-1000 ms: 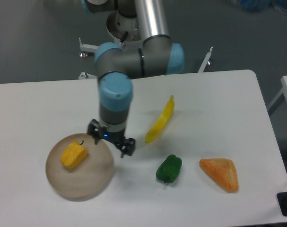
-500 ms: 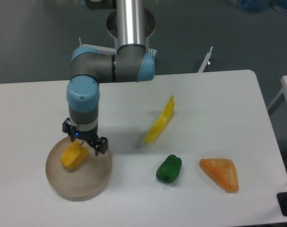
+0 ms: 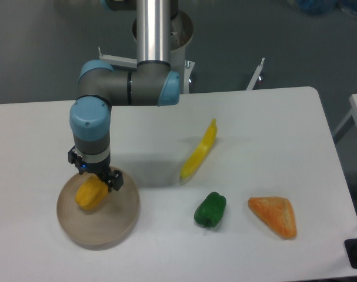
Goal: Pick up the yellow pepper from the plate
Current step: 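Lower the open gripper onto the yellow pepper on the plate, then close the gripper around the yellow pepper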
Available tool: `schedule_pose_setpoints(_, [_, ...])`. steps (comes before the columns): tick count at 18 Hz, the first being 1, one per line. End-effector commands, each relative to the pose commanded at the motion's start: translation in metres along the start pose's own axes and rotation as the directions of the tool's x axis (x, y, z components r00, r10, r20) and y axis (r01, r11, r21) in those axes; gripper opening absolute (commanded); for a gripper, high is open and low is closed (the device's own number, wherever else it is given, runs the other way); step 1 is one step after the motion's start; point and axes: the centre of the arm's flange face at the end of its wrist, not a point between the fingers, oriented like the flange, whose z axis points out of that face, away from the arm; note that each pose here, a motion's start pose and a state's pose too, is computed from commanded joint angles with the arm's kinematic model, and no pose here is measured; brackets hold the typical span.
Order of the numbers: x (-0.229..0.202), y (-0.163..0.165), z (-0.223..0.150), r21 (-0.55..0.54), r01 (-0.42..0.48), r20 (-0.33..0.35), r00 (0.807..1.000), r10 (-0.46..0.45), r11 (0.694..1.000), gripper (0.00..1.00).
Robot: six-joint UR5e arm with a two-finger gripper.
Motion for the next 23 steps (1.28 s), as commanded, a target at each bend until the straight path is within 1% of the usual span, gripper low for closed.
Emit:
schedule_pose_setpoints(5, [0.0011,-0.0017,0.0102,-0.008,-0.005,-0.005,1.000,0.005,1.000,1.00])
schedule_pose_setpoints(9, [0.0017,-0.0044,0.0102,-0.007,-0.010,-0.003,1.000,0.010,1.000,1.00])
schedule_pose_setpoints(10, [0.0011,-0.0039,0.0108,-0.007,-0.013,0.006,1.000,0.014,1.000,0.97])
schedule_pose_setpoints(11, [-0.0002,-0.0029,0.0104,-0.010,-0.023,0.023,0.999,0.024,1.000,0.89])
schedule_pose_setpoints(13, [-0.0011,-0.0026,0.0116,-0.013,-0.037,0.031,0.999,0.038,0.999,0.74])
schedule_pose_setpoints(15, [-0.0011,-0.0025,0.0116,-0.014,-0.040,0.031,0.999,0.041,0.999,0.65])
schedule_pose_setpoints(19, [-0.0019,-0.0027,0.0097,-0.010,-0.050,0.031,0.998,0.050,0.999,0.62])
schedule_pose_setpoints(21, [-0.0016,-0.0022,0.0083,-0.010,-0.053,0.033,0.998,0.053,0.999,0.58])
schedule_pose_setpoints(23, [-0.0017,-0.0034,0.0054,-0.006,-0.058,0.034,0.998,0.059,0.998,0.58])
